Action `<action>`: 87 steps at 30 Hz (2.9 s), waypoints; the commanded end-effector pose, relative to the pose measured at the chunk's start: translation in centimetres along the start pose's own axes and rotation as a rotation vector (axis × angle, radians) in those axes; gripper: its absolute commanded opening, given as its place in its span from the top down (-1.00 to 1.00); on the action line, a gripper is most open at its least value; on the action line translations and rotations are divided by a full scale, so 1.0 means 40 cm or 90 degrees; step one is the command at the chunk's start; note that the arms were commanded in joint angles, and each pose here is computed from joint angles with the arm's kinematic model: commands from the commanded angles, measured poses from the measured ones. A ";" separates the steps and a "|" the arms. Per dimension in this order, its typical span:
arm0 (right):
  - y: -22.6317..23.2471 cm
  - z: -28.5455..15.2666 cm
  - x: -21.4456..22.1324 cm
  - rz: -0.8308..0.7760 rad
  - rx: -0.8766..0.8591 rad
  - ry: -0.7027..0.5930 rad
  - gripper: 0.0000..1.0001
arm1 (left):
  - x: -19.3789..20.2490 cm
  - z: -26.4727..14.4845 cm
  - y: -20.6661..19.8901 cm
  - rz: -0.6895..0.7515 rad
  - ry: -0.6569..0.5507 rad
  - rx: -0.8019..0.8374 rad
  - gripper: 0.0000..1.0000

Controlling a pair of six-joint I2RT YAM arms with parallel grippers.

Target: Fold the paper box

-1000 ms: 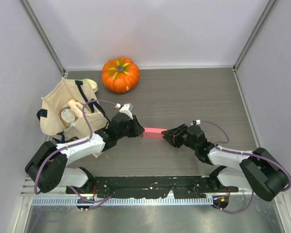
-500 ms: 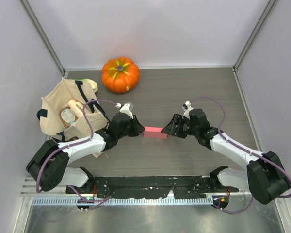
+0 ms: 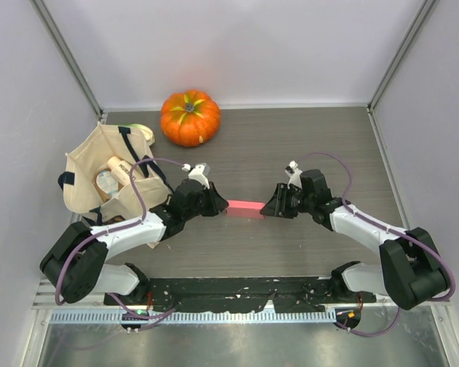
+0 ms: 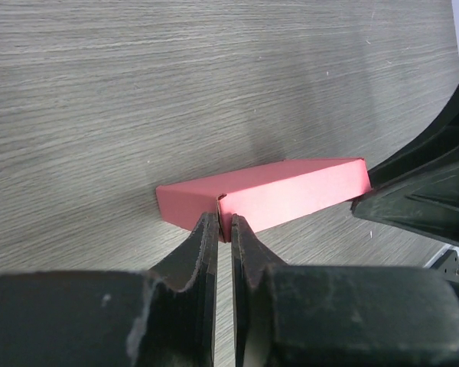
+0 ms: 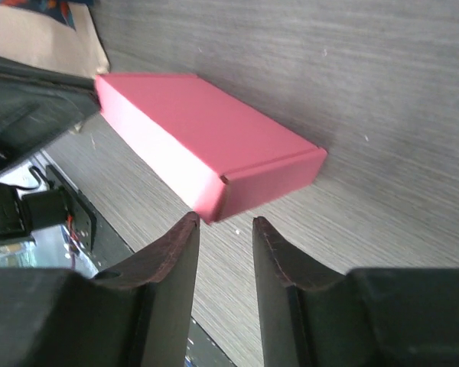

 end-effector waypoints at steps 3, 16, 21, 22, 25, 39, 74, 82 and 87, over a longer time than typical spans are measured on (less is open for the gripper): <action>-0.030 0.005 0.057 0.000 -0.001 -0.007 0.42 | 0.105 -0.032 0.138 0.026 0.074 -0.099 0.85; -0.038 -0.099 0.033 -0.019 0.114 -0.023 0.72 | 0.074 -0.111 0.056 0.047 0.061 -0.009 0.44; 0.000 -0.125 -0.020 -0.083 0.113 -0.035 -0.14 | 0.006 -0.201 -0.024 0.071 0.016 0.047 -0.13; 0.009 -0.121 -0.025 -0.097 0.112 -0.032 -0.20 | -0.017 -0.218 -0.049 0.074 0.002 0.060 -0.15; 0.074 -0.089 -0.027 -0.218 0.143 -0.006 -0.38 | -0.070 -0.281 -0.100 0.092 -0.041 0.091 -0.19; 0.183 0.112 0.099 -0.690 0.312 0.131 -0.43 | -0.239 -0.670 -0.242 0.185 -0.326 0.281 -0.39; -0.600 -0.178 -0.213 -0.130 0.854 0.148 -0.25 | -0.175 -0.665 -0.247 0.239 -0.271 0.333 -0.39; -0.645 -0.276 -0.224 -0.193 0.940 0.180 -0.25 | -0.164 -0.670 -0.240 0.269 -0.258 0.326 -0.39; -0.644 -0.313 -0.234 -0.215 0.992 0.185 -0.25 | -0.161 -0.675 -0.242 0.275 -0.251 0.327 -0.39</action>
Point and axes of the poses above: each gripper's point midway between its finger pads, its own z axis out along the fingers, its own y axis along the line the jaws close on, x = y × z, the point moved 1 cm from there along -z, back along the fingers, and after that the axes turned 9 degrees about -z, right-handed, at the moved point
